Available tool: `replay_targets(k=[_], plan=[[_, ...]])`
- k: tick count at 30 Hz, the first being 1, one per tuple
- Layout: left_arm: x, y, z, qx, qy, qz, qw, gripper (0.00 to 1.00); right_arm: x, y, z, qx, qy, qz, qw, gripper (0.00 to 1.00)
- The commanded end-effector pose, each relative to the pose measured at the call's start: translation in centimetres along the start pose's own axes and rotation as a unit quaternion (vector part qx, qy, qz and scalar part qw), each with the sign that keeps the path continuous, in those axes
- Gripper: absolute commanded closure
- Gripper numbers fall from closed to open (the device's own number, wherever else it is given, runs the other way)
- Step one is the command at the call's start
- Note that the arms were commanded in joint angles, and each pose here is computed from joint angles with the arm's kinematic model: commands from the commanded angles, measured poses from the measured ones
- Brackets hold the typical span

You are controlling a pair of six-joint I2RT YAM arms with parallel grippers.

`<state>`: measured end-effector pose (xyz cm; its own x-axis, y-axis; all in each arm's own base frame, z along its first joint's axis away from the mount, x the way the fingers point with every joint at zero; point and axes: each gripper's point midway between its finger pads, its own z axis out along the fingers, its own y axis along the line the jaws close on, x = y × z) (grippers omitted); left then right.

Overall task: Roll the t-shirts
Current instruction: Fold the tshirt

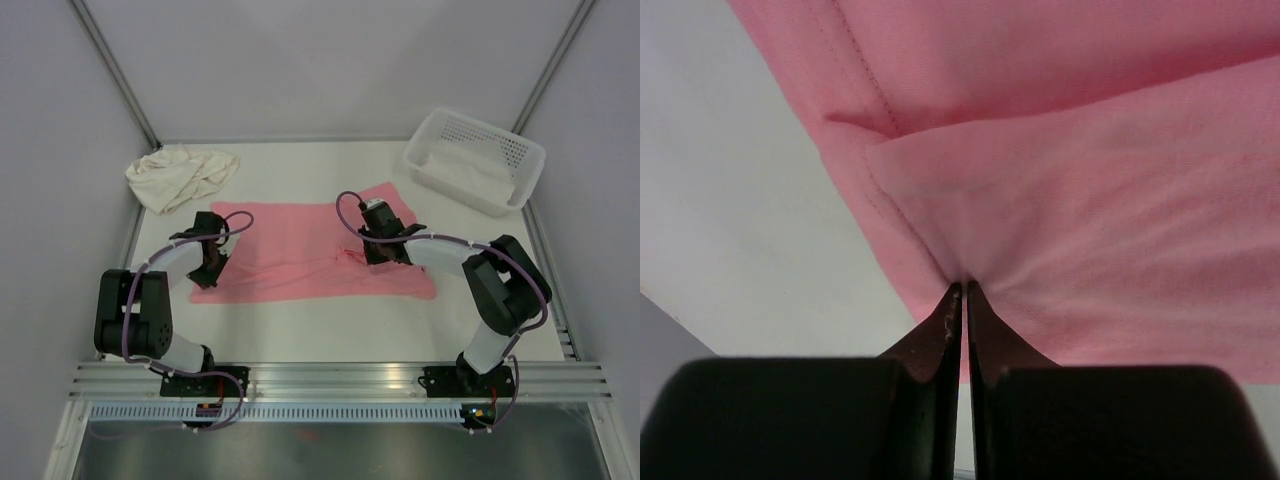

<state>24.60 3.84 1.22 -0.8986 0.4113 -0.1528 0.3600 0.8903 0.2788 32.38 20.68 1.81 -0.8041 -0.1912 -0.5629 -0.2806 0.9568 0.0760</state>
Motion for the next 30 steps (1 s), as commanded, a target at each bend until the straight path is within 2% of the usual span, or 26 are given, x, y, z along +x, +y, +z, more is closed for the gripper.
replay_targets(k=[1,13,22,23,25,26,30], plan=[[-0.6,0.5,1.1,-0.017,-0.004,-0.014,1.0,0.91,-2.7,-0.3,-0.1,0.022,-0.029,-0.003,0.999,1.0],[-0.6,0.9,1.3,-0.028,-0.003,-0.006,1.0,0.91,-6.3,0.7,2.4,0.024,-0.034,-0.032,0.999,1.0],[-0.8,1.1,1.1,-0.031,-0.006,-0.006,0.999,0.91,-10.8,0.9,1.7,0.026,-0.055,-0.047,0.997,0.99],[-1.0,1.2,0.9,-0.033,-0.01,-0.008,0.999,0.91,-11.3,0.6,0.9,0.027,-0.062,-0.044,0.997,0.96],[-1.2,1.5,0.3,-0.038,-0.019,-0.01,0.999,0.9,-10.1,-0.8,0.3,0.03,-0.059,-0.033,0.997,0.85],[-1.7,1.8,-0.2,-0.04,-0.028,-0.013,0.999,0.89,-10.7,-1.1,-1.3,0.022,-0.079,-0.022,0.996,0.77],[-4.6,1.9,-3.5,-0.017,-0.097,-0.017,0.995,0.77,-9.3,-5.8,-3.1,0.021,-0.082,0.045,0.995,0.72]])
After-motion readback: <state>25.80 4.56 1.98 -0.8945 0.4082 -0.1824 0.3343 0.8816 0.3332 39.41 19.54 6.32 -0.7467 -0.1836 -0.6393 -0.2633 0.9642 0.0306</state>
